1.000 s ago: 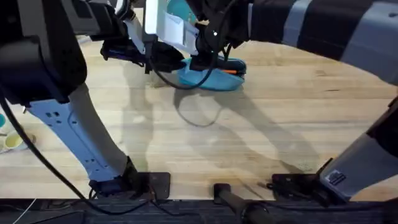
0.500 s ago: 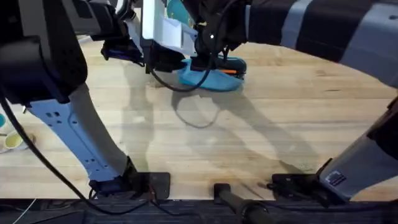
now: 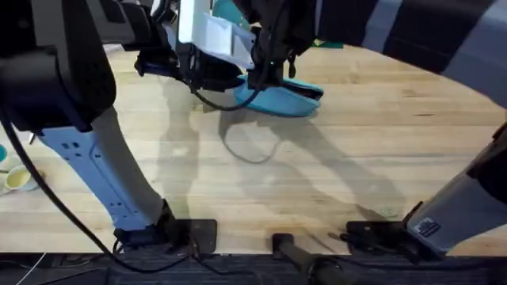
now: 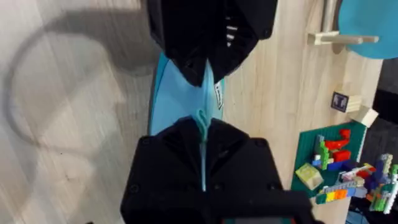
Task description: Unzip the bag, pick up the pens from the table one at a time and place them inside, then zip the bag closed.
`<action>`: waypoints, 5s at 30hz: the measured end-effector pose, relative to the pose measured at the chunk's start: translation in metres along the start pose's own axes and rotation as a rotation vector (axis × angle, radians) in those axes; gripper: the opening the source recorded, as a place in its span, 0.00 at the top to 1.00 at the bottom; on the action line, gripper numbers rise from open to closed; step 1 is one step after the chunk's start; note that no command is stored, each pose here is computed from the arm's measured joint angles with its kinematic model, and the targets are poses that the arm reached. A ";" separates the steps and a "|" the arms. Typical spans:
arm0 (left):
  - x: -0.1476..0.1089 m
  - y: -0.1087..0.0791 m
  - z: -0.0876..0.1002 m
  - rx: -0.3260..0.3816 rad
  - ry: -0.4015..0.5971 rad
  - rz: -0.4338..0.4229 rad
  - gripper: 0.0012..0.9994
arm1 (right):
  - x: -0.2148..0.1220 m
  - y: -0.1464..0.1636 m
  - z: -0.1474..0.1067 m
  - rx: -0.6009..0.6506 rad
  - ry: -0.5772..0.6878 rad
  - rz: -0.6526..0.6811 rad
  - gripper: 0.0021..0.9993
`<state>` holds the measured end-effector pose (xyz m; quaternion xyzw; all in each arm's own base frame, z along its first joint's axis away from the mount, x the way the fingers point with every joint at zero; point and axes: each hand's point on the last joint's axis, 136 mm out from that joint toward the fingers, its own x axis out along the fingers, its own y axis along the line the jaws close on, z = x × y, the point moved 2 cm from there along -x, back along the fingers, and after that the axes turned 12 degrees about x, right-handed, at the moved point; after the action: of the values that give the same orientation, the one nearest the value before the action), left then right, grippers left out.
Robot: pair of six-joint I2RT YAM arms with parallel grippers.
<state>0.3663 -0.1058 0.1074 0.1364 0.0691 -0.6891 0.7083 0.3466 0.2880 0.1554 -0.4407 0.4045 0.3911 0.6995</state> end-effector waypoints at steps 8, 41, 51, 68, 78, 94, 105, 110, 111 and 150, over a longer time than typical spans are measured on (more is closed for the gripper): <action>0.004 -0.002 0.003 -0.006 -0.011 -0.011 0.96 | -0.006 0.006 -0.012 0.002 0.057 0.037 0.97; 0.000 -0.001 -0.005 0.008 0.035 -0.009 0.96 | -0.028 -0.001 -0.078 0.181 0.274 0.098 0.97; 0.000 -0.001 -0.006 0.009 0.035 -0.008 0.96 | -0.029 -0.003 -0.089 0.259 0.291 0.135 0.97; -0.004 0.000 -0.007 0.007 0.040 0.000 0.96 | -0.036 -0.018 -0.129 0.342 0.392 0.146 0.97; -0.004 0.000 -0.007 0.007 0.040 0.000 0.96 | -0.037 -0.016 -0.132 0.340 0.410 0.153 0.97; -0.004 0.000 -0.007 0.007 0.040 0.000 0.96 | -0.039 -0.014 -0.135 0.337 0.424 0.155 0.97; -0.004 0.000 -0.007 0.007 0.040 0.000 0.96 | -0.072 -0.020 -0.129 0.352 0.341 0.094 0.67; -0.004 0.000 -0.007 0.007 0.040 0.000 0.96 | -0.098 -0.024 -0.127 0.356 0.277 0.047 0.06; -0.004 0.000 -0.007 0.007 0.040 0.000 0.96 | -0.102 -0.024 -0.127 0.357 0.267 0.039 0.02; -0.004 0.000 -0.007 0.007 0.041 0.000 0.96 | -0.114 -0.030 -0.083 0.562 -0.084 0.235 0.00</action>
<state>0.3672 -0.0999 0.1014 0.1528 0.0811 -0.6865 0.7063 0.3136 0.1796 0.2441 -0.1636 0.5158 0.3598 0.7601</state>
